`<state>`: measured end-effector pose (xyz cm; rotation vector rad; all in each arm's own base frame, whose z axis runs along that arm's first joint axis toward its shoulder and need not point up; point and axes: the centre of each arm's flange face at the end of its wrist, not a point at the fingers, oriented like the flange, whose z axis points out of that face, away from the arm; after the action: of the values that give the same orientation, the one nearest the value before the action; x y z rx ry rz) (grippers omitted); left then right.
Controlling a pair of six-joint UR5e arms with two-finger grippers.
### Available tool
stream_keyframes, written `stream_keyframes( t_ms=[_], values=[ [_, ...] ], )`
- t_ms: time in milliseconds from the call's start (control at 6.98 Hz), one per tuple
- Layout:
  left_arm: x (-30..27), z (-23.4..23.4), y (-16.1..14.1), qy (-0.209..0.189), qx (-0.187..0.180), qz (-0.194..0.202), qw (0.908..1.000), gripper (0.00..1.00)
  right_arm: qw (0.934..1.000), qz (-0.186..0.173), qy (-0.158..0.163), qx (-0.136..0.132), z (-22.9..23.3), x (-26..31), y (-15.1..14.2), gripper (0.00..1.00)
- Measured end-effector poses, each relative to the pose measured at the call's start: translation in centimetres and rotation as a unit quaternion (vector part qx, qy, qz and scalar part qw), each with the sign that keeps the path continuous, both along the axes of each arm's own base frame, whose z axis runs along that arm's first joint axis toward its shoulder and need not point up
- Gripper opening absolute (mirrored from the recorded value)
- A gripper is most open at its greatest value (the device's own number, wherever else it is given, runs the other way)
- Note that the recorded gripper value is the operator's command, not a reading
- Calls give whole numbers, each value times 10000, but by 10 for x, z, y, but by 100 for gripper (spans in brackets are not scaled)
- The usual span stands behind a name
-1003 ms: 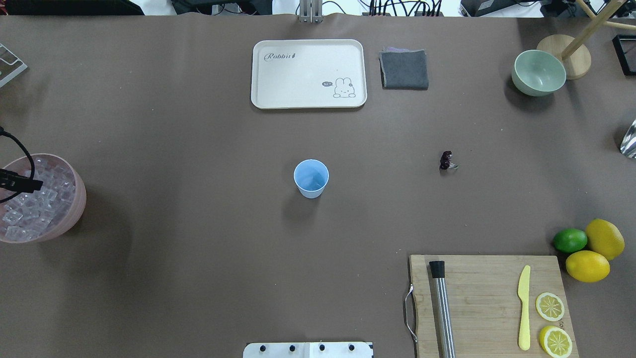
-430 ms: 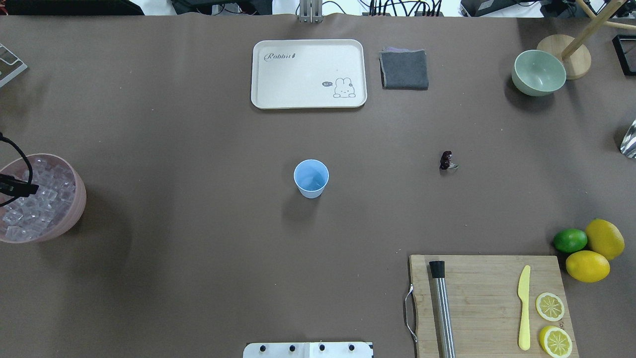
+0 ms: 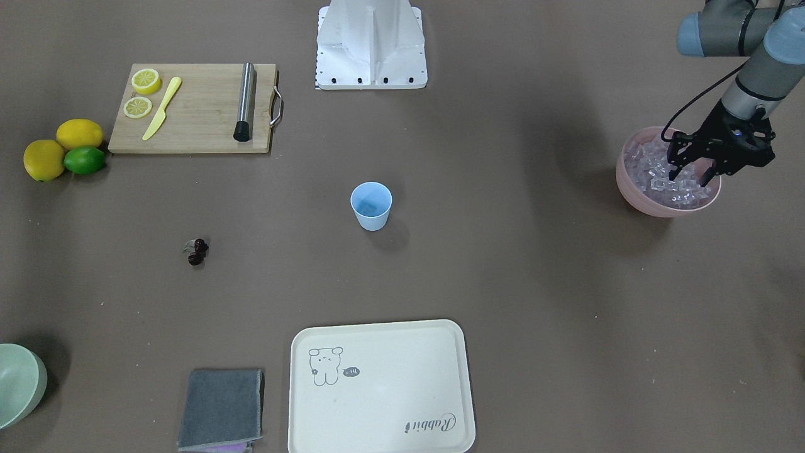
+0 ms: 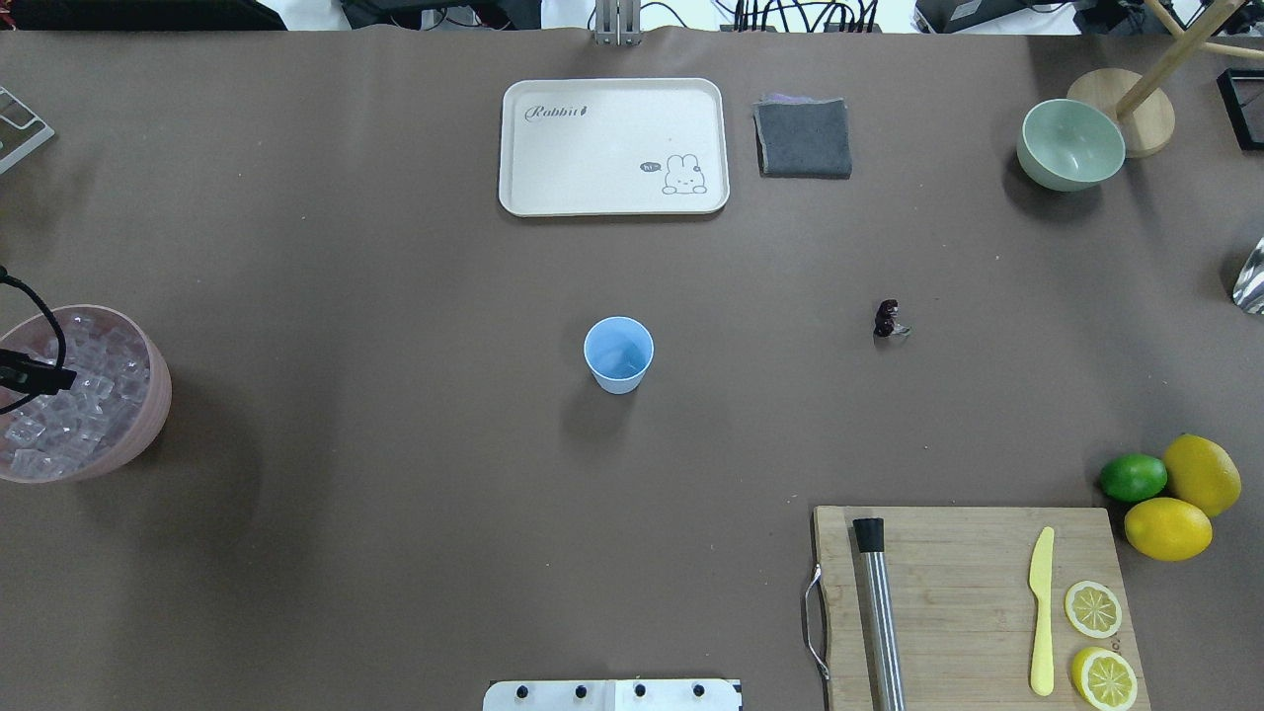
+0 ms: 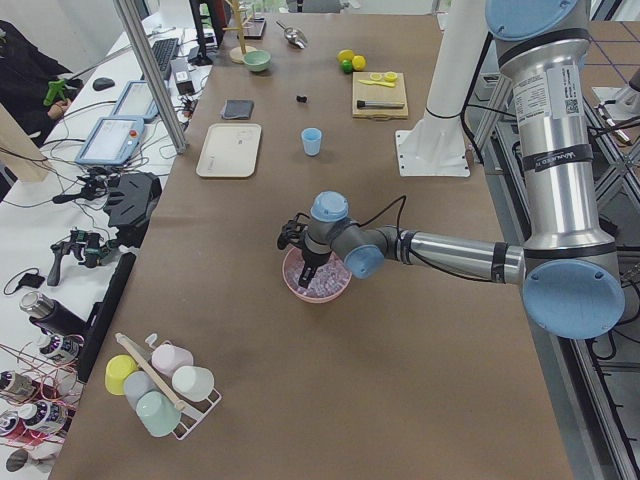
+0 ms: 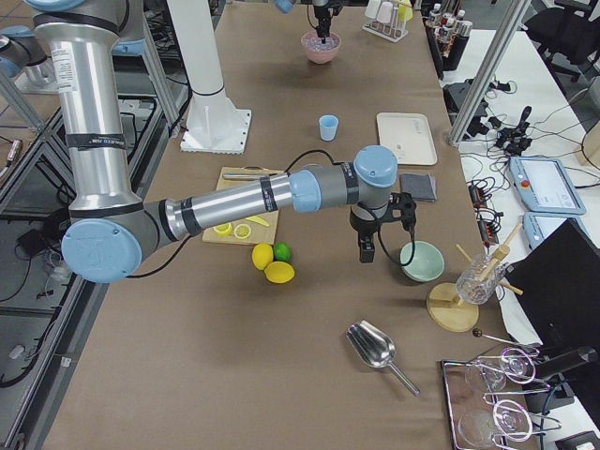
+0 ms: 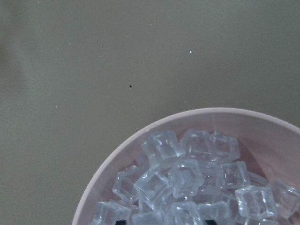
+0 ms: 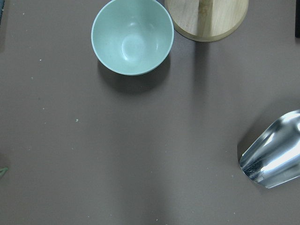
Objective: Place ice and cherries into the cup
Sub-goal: 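Lower the left gripper into the ice bowl and grasp another cube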
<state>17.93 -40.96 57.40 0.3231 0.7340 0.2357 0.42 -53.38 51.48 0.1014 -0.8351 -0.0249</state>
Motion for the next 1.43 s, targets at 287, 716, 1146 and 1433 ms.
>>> stream_keyframes(
  t_ms=[287, 716, 1146, 1433],
  values=[
    [-1, 3, 2, -16, -22, 5, 10000, 54, 10000, -1, 3, -10, 1, 0, 1, 100],
    [-1, 5, 3, -24, -32, 13, 10000, 54, 10000, -5, 1, 9, 0, 0, 1, 100],
    [-2, 9, 5, -53, -58, 12, 10000, 54, 10000, -2, -8, 33, -3, 1, 2, 100],
    [-1, 9, 5, -48, -51, 19, 10000, 30, 10000, -2, -8, 35, -3, 1, 2, 100]
  ],
)
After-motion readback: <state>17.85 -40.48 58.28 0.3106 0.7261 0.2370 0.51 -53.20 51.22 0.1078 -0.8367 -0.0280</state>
